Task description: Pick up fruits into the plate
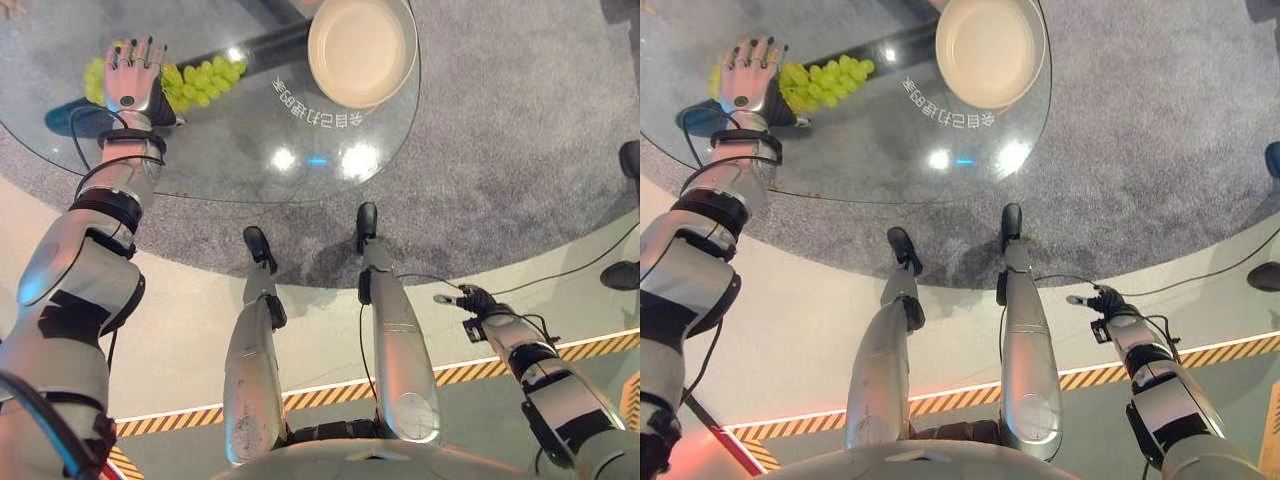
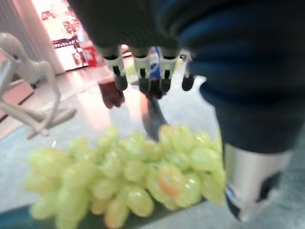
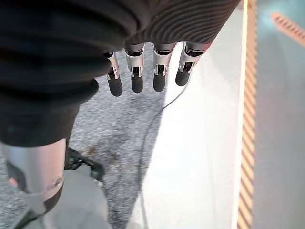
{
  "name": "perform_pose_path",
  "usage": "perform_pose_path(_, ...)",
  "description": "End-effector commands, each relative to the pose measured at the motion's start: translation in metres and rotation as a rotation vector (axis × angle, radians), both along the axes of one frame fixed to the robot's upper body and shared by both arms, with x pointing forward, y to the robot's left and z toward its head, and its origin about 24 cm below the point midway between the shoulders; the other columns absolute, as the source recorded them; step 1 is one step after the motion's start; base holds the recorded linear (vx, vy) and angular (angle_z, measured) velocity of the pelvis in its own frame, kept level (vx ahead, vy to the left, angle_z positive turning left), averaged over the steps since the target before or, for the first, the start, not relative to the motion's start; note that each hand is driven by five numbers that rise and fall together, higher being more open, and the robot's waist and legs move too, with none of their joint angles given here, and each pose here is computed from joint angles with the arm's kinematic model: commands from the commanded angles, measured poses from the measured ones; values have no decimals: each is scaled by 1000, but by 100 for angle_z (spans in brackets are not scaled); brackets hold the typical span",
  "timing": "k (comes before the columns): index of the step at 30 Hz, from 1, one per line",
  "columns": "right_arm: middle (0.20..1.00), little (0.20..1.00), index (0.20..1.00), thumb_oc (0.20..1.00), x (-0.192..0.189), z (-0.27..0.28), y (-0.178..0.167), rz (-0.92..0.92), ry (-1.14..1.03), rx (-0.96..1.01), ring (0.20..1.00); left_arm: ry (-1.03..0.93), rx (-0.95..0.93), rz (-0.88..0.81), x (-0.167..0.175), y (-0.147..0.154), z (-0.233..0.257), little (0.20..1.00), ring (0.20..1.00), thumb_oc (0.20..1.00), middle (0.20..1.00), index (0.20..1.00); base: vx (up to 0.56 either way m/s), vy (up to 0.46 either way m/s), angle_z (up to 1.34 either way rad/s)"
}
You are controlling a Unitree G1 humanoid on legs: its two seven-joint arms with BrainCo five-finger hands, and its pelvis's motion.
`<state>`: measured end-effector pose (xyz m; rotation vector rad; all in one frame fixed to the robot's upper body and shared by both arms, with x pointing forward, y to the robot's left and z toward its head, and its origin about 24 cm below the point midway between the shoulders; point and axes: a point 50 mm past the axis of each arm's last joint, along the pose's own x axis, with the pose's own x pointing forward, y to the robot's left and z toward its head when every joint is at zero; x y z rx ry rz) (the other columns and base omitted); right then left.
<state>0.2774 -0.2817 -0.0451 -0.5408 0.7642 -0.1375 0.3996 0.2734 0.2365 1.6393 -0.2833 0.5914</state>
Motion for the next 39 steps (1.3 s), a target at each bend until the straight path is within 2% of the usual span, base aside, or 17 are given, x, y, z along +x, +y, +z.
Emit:
perform_pose_path(1,1000,1000,1000,1000,-16,-6,-13,0,34,-65,1000,-212,-38,98,-11,23,49,1000,1000,1000,1000,1000,38,-3,0)
perform_pose_path(13,1000,1000,1000,1000,-6,2,-8,10,-12,-54,1000,-208,84,129,-8,13,61,1000,1000,1000,1000,1000,46,8,-2)
perform_pose_path(18,1000,1000,1000,1000,-8,1,-7,23,-24,-54,1000,-139,88,230,-8,20,57,1000,1000,1000,1000,1000,44,6,1)
perform_pose_path(24,1000,1000,1000,1000,-3,5,-4,34,-54,-67,1000,-101,-54,269,-8,28,51,1000,1000,1000,1000,1000,28,-4,-2)
perform_pose_path(30,1000,1000,1000,1000,4,17,-13,1,-87,-54,1000,-93,-50,332,-13,37,57,1000,1000,1000,1000,1000,6,-2,0)
perform_pose_path(39,1000,1000,1000,1000,7,15,-5,48,-82,-21,1000,-53,-44,348,-13,41,48,1000,1000,1000,1000,1000,0,0,0)
